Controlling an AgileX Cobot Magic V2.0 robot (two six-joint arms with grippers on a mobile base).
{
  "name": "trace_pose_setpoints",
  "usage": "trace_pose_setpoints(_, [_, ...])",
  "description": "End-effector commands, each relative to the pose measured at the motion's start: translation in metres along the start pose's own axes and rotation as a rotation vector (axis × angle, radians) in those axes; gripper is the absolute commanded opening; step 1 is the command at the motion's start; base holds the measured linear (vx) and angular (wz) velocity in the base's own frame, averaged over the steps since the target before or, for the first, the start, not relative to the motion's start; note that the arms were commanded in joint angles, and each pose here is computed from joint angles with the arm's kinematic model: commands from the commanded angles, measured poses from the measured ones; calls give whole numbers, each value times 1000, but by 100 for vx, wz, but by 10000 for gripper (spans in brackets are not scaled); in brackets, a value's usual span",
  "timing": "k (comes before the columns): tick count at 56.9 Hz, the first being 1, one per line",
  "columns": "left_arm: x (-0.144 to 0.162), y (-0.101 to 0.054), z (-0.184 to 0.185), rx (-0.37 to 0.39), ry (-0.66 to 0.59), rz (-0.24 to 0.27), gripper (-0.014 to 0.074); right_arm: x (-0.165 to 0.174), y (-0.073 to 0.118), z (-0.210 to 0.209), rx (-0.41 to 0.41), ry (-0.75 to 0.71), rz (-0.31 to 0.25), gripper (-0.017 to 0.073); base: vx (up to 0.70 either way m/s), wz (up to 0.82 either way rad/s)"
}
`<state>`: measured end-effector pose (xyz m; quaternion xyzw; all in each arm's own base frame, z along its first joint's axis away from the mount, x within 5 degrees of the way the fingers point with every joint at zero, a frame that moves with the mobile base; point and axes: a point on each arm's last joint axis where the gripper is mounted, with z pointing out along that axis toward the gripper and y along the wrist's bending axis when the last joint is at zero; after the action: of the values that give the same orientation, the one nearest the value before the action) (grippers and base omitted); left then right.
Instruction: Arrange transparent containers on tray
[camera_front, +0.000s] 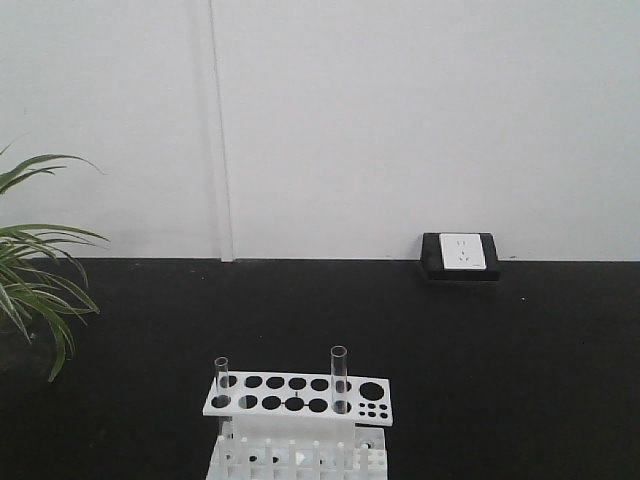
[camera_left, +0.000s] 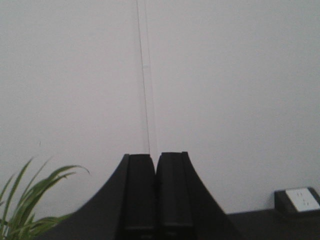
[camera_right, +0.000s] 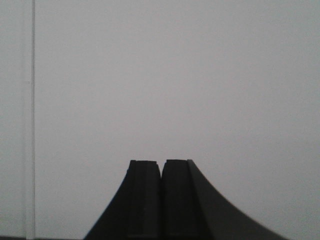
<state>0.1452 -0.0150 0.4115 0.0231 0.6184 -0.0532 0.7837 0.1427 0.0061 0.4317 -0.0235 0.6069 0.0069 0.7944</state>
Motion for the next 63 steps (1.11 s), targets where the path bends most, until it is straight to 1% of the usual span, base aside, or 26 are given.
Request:
trace_pose_setpoints(1, [-7, 0, 22, 4, -49, -3, -6, 0, 0, 23, -7, -18, -11, -11, 0, 0])
trace_pose_setpoints(11, [12, 0, 42, 2, 19, -9, 0, 22, 0, 45, -9, 70, -10, -7, 0, 0])
trace_pose_setpoints(17, [16, 1, 45, 1, 45, -9, 18, 26, 0, 48, -10, 82, -4, 5, 0, 0])
trace_pose_setpoints(24, [17, 1, 45, 1, 51, -8, 64, 25, 0, 48, -10, 80, -4, 52, 0, 0])
trace_pose_setpoints(30, [17, 1, 45, 1, 51, -8, 129, 26, 0, 48, -10, 82, -4, 132, 0, 0])
trace_pose_setpoints(33, [17, 1, 45, 1, 51, -8, 172, 26, 0, 48, -10, 82, -4, 189, 0, 0])
trace_pose_setpoints(38, [17, 1, 45, 1, 51, -8, 256, 26, 0, 48, -9, 83, -4, 301, 0, 0])
trace_pose_setpoints(44, [17, 1, 45, 1, 51, -8, 379, 26, 0, 48, -9, 84, -4, 480, 0, 0])
trace_pose_setpoints(50, [17, 1, 45, 1, 53, -7, 507, 26, 0, 48, -10, 84, -5, 613, 0, 0])
trace_pose_setpoints(53, [17, 1, 45, 0, 55, -7, 554, 26, 0, 48, -10, 84, -5, 681, 0, 0])
trace_pose_setpoints(57, [17, 1, 45, 0, 55, -8, 611, 26, 0, 48, -10, 84, -6, 731, 0, 0])
trace_pose_setpoints(63, [17, 1, 45, 0, 52, -8, 637, 26, 0, 48, -10, 83, -7, 726, 0, 0])
